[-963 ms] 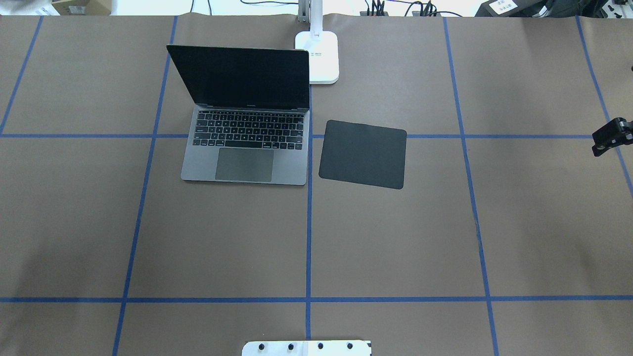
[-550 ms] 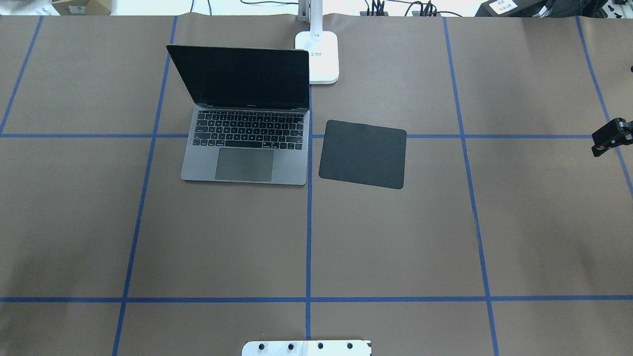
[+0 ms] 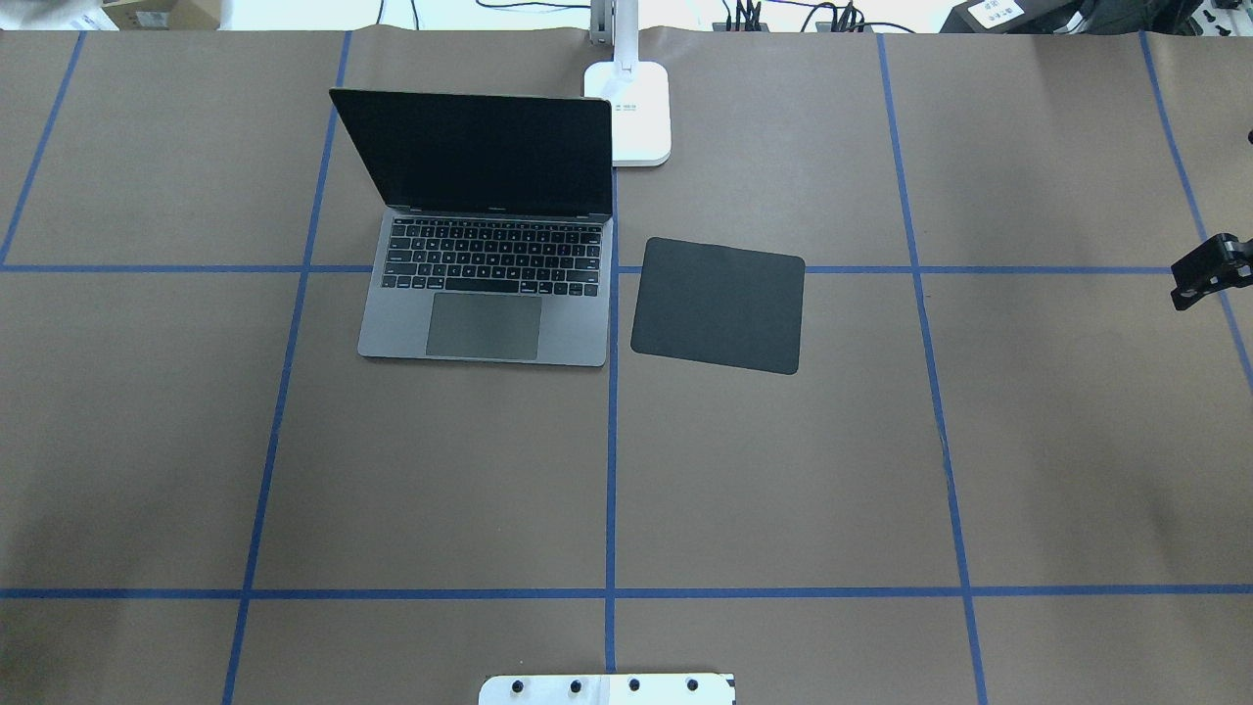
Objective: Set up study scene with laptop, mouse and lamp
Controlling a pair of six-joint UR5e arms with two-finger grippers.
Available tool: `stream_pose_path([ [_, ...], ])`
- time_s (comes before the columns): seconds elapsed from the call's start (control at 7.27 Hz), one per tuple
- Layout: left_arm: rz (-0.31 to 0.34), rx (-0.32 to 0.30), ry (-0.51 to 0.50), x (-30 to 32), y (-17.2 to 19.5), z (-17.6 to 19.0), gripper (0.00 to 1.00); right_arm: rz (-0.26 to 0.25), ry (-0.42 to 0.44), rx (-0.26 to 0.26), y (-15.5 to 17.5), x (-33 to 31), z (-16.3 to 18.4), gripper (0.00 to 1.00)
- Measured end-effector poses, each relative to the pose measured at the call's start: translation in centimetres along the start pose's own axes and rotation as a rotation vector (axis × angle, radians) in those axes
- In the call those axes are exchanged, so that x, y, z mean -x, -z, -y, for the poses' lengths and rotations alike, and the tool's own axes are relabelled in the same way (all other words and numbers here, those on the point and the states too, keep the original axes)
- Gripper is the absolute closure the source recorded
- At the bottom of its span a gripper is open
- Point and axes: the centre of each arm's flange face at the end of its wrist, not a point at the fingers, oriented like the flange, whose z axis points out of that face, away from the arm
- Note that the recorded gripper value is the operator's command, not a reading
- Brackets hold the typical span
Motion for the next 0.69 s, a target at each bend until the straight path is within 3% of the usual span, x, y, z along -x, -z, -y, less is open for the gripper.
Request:
stream_pose_path([
  [0.28, 0.004, 0.011, -0.006, -0.17, -0.29, -0.16, 0.51, 0.0, 0.001, -0.001, 0.05, 0.06, 0.04, 0.0],
  [0.69, 0.002, 0.013, -0.009, -0.28, -0.04, -0.41, 0.52, 0.002, 0.002, -0.003, 0.14, 0.17, 0.12, 0.0],
])
